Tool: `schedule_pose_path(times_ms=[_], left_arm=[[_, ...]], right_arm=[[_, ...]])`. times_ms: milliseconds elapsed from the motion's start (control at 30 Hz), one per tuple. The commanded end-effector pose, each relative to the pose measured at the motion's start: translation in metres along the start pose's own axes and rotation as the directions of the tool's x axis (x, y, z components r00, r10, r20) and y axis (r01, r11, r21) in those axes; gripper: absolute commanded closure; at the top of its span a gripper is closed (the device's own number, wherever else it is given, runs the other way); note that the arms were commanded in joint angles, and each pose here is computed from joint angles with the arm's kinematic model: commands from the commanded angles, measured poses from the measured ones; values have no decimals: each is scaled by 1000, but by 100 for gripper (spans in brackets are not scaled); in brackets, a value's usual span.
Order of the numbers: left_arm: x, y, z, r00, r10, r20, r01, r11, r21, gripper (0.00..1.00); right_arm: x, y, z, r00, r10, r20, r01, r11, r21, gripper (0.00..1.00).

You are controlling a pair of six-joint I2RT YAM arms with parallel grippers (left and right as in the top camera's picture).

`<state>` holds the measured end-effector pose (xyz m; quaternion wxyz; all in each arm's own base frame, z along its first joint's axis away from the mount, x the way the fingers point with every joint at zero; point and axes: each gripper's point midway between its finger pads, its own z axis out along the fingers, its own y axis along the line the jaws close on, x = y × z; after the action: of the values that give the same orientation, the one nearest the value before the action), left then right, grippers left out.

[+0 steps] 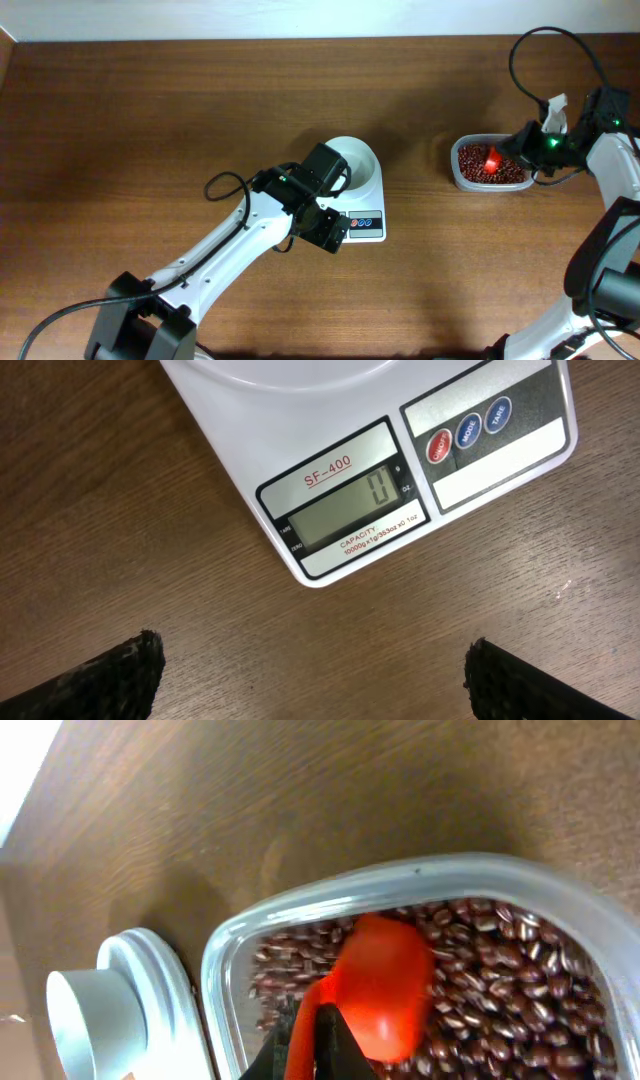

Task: Scoop item into bowl and weigh 50g on scale
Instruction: 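Scoop red beans from the tub with the right gripper's scoop, then carry the filled scoop with the right gripper over the bowl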

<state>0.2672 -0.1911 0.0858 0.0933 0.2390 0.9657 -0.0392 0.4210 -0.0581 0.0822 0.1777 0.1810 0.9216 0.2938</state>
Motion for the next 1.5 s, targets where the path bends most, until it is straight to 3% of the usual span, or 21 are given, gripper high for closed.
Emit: schedule_pose_path(times_ms=[0, 300, 400, 533, 667, 1467], left_arm=[[4, 0, 4, 1000, 10, -16, -10, 1000, 12, 1], [4, 0, 4, 1000, 11, -16, -11, 1000, 12, 1], [4, 0, 4, 1000, 10, -16, -10, 1000, 12, 1], [4, 0, 4, 1000, 10, -16, -10, 1000, 12, 1], [4, 0, 4, 1000, 11, -16, -11, 1000, 12, 1], [4, 0, 4, 1000, 10, -16, -10, 1000, 12, 1]], right_arm=[[28, -20, 14, 992, 85, -89, -88, 996, -31, 96], [25, -49, -17, 990, 136, -49, -139, 987, -82, 96], [17, -38, -30, 994, 113, -8, -112, 968, -222, 96], [14, -44, -39, 990, 137, 15, -130, 962, -241, 96], [5, -35, -52, 986, 158, 49, -131, 927, -352, 96], [0, -12, -68, 973, 229, 29, -182, 840, -511, 96]])
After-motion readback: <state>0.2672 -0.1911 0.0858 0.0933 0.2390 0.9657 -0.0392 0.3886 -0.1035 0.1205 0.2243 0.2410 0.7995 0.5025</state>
